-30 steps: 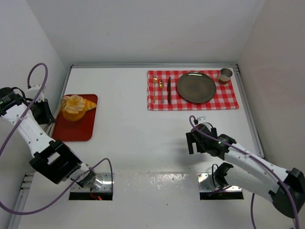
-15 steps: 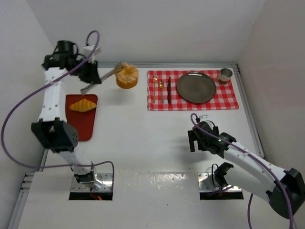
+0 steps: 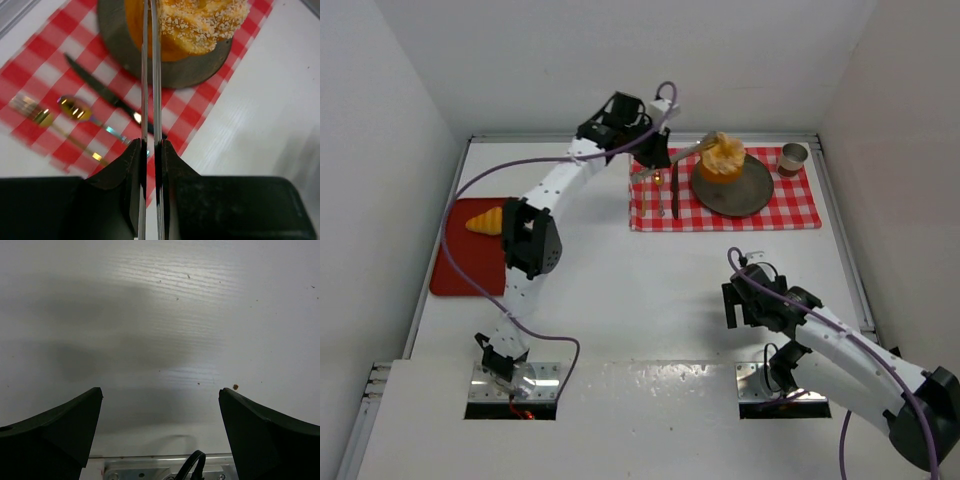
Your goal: Place the bread
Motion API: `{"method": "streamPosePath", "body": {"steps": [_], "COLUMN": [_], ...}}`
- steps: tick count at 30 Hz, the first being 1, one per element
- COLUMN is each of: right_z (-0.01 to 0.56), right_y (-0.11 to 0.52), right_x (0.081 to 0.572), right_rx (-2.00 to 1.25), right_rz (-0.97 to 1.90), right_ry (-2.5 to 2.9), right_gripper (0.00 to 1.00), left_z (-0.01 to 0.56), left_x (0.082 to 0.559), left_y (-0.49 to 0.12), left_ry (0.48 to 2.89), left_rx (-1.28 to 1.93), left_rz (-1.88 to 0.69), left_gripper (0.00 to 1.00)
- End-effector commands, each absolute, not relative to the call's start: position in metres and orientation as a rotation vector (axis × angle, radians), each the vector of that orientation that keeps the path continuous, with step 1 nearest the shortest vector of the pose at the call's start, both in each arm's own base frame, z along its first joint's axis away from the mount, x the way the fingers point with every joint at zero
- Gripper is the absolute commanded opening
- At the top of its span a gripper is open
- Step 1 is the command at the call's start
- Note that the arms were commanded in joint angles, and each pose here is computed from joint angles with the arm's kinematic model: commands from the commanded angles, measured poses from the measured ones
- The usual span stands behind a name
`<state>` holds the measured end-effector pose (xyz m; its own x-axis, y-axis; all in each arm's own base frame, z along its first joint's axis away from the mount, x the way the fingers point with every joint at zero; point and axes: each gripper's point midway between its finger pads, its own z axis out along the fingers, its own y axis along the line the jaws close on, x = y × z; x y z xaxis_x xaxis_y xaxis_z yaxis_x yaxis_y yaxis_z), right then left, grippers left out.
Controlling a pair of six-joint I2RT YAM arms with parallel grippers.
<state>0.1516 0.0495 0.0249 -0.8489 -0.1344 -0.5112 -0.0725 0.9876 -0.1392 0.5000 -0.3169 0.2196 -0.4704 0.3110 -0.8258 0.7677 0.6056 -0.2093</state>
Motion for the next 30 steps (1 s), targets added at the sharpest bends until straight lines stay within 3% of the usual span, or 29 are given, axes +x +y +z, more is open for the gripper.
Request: {"method": "streamPosePath", "body": {"steps": [1,6,11,15,16,18,20,25,30], "right_z": [0.027,0.029,0.03,0.031,0.032,0.032,0.031,0.03,0.031], "right_y": [0.045,0.041,0.039,0.04,0.04,0.042,0.042,0.043,0.042], "right_x": [0.149,0.145,0.146,0.146,0.147,0.147,0.147,0.145,0.143], "right_rx": [-0.119,-0.139,-0.136,-0.151,-0.15,-0.151,-0.155,-0.156,-0.142], "right_rz": [-0.181,-0.215,-0.226,-0.228,-0.228,-0.218,-0.216,-0.206,-0.192], "right_ry": [2.596,2.626,2.621,2.622,2.62,2.622,2.625,2.637,2.626], "right_gripper": [0.99,0.99,0.99,0.99,0.99,0.99,0.99,0.99,0.99], "left_z": [0.264,0.205,0.19,0.181,0.188,0.194,0.2,0.219,0.243], "left_x": [0.523,0.538,0.544,0.543,0.543,0.542,0.54,0.537,0.535], "left_y": [-0.366,-0.397,-0.402,-0.4,-0.4,-0.399,-0.4,-0.402,-0.401], "left_ry": [1.806,1.85,1.861,1.887,1.877,1.867,1.856,1.818,1.779], "left_rx": [0.791,0.786,0.773,0.762,0.761,0.759,0.764,0.772,0.759], "left_rz": [-0.784,-0.729,-0.7,-0.696,-0.696,-0.697,-0.706,-0.726,-0.732], "left_gripper": [0.0,0.0,0.03,0.2,0.29,0.39,0.44,0.51,0.51]}}
